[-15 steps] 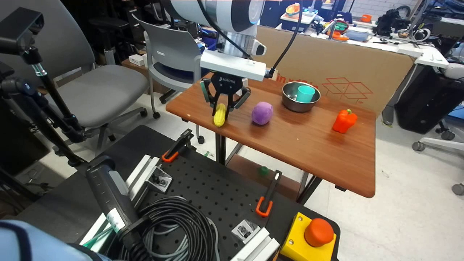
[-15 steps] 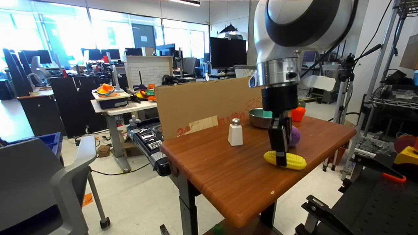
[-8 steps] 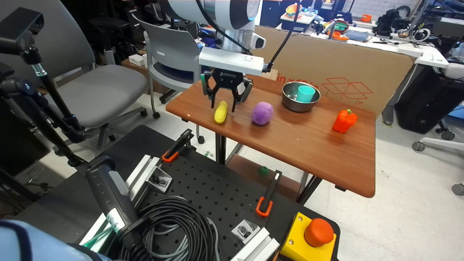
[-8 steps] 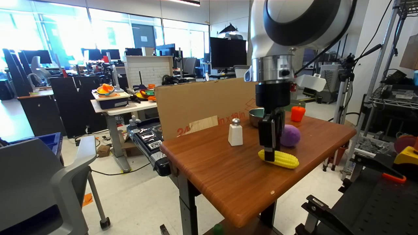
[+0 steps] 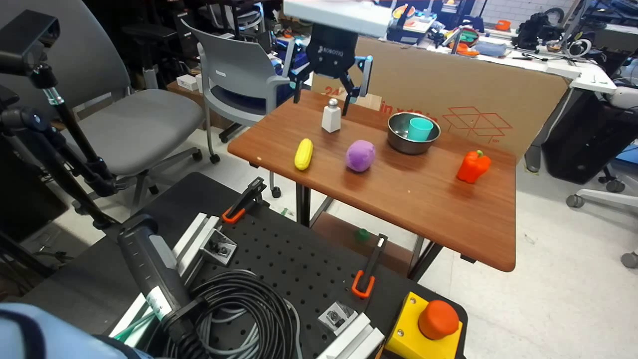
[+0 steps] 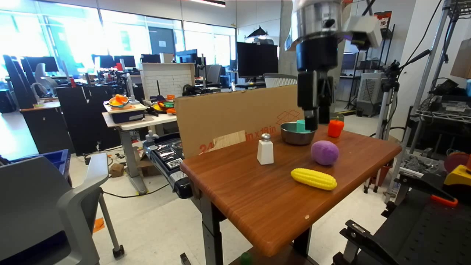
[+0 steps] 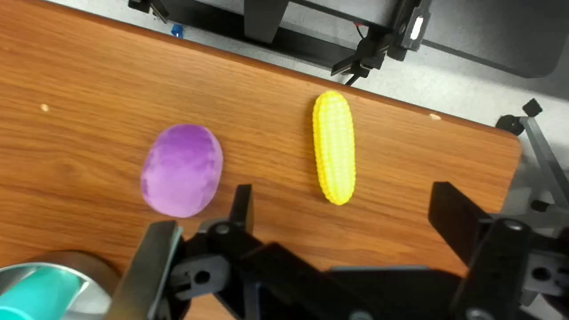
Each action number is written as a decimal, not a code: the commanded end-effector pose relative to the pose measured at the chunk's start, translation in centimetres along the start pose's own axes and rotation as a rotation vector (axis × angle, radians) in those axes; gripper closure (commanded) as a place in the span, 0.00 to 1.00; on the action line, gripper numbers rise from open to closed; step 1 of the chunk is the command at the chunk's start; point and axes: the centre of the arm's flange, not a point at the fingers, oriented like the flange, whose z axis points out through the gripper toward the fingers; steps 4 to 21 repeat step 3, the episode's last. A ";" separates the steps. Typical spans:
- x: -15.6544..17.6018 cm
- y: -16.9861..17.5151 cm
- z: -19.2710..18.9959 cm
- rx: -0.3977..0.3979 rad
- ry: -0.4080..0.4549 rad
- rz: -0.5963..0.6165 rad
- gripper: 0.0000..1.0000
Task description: Pick up the corn plush toy and put it on the left side of the table
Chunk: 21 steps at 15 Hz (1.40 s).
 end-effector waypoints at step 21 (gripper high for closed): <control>-1.0 0.6 -2.5 -0.005 0.014 0.018 0.00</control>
